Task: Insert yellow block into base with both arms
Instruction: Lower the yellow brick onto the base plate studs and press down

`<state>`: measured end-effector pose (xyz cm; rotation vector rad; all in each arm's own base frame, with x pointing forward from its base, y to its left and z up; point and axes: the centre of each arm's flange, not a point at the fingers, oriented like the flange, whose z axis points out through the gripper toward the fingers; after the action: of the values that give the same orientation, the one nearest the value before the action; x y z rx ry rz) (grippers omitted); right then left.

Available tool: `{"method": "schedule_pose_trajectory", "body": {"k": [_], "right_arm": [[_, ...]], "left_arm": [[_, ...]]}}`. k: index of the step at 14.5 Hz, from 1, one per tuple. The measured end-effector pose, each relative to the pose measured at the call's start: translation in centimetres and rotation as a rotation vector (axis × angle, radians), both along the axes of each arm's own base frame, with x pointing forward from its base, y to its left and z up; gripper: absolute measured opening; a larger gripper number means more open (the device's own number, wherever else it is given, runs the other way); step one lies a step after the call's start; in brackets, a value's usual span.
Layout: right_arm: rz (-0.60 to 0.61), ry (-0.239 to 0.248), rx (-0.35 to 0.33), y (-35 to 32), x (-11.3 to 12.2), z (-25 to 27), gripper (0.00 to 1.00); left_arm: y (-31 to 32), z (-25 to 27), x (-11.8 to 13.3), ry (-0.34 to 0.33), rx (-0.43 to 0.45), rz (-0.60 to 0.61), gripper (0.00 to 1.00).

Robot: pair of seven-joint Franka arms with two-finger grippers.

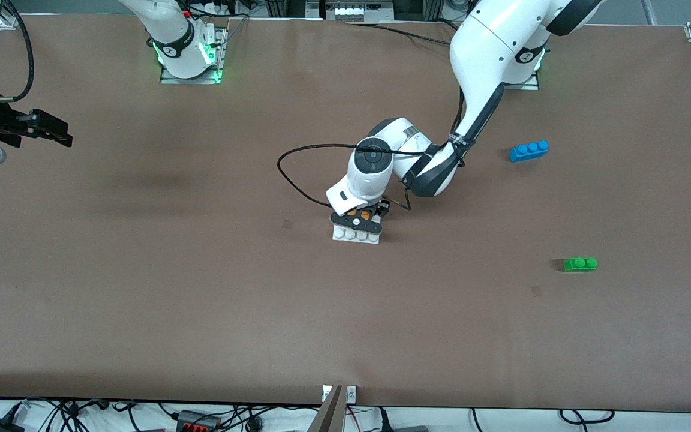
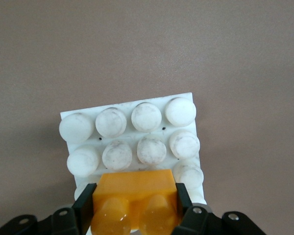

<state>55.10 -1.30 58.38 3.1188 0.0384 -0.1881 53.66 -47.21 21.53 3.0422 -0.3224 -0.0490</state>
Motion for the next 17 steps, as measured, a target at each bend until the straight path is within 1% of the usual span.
{"method": "schedule_pose_trajectory", "body": {"k": [5,13,17], "right_arm": [[0.0,0.001,0.0,0.0,0.0,0.0,1.0],[-0.001,0.001,0.0,0.0,0.0,0.0,1.0],[-0.001,0.005,0.0,-0.1,-0.1,0.0,1.0]], "left_arm": [[0.8,-0.1,0.7,-0.001,0.0,0.014,0.68],[0.8,-0.3,0.6,-0.002,-0.002,0.001,0.68],[1.3,-1.0,0.4,0.008,0.008,-0.002,0.68]]}}
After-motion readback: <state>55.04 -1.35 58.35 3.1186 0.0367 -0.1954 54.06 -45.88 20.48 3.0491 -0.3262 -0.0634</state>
